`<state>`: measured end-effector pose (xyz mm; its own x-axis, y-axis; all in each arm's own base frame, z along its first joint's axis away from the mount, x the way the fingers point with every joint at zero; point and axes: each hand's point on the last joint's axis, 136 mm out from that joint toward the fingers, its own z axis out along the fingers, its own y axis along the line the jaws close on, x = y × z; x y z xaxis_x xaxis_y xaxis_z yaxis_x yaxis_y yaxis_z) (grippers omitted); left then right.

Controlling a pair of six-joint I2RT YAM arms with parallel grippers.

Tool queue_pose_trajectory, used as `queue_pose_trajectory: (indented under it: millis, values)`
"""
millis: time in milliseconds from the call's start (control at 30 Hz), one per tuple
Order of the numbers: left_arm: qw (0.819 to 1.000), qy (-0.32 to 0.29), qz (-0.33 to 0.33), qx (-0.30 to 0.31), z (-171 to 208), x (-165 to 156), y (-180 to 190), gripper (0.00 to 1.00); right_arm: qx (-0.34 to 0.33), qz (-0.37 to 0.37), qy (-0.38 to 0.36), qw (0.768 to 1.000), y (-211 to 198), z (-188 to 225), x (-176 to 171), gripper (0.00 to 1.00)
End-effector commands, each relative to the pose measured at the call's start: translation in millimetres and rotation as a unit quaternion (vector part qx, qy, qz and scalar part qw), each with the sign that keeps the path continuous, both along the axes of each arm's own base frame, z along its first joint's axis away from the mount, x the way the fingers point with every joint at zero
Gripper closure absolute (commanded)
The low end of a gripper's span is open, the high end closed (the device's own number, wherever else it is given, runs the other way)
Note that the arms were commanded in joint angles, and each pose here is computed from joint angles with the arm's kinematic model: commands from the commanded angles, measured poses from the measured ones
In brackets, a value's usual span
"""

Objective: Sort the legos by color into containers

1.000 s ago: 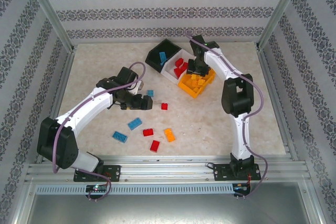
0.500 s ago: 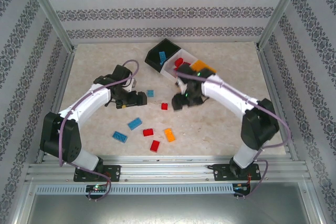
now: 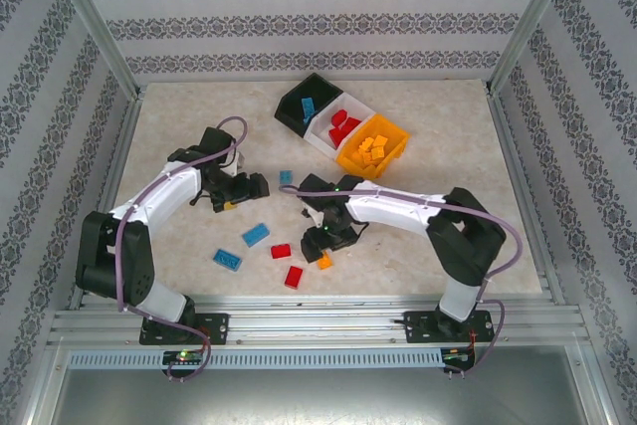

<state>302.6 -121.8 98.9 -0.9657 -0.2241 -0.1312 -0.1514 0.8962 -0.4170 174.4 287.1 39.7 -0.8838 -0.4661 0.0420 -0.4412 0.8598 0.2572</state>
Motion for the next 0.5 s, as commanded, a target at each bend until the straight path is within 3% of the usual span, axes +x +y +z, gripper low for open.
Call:
queue_pose_trajectory:
  millis: [0,133,233,400,467]
  values:
    - [1.000,0.001,-0.010,0.019,6,-15,11,0.12,-0.019,0.004,-0.017,1.000,9,-12,6,0.31]
    - [1.000,0.002,-0.012,0.026,6,-20,15,0.12,-0.082,0.013,-0.027,0.996,-2,-28,9,0.37]
    - [1.000,-0.001,-0.010,0.023,6,-19,15,0.12,-0.109,0.010,-0.048,0.993,-9,-29,18,0.50]
    - [1.000,-0.012,-0.013,0.017,9,-13,13,0.12,-0.099,0.000,-0.091,0.991,-12,2,43,0.69]
    - [1.000,-0.020,-0.016,0.017,12,-8,12,0.12,-0.075,-0.025,-0.106,0.991,-15,19,60,0.71]
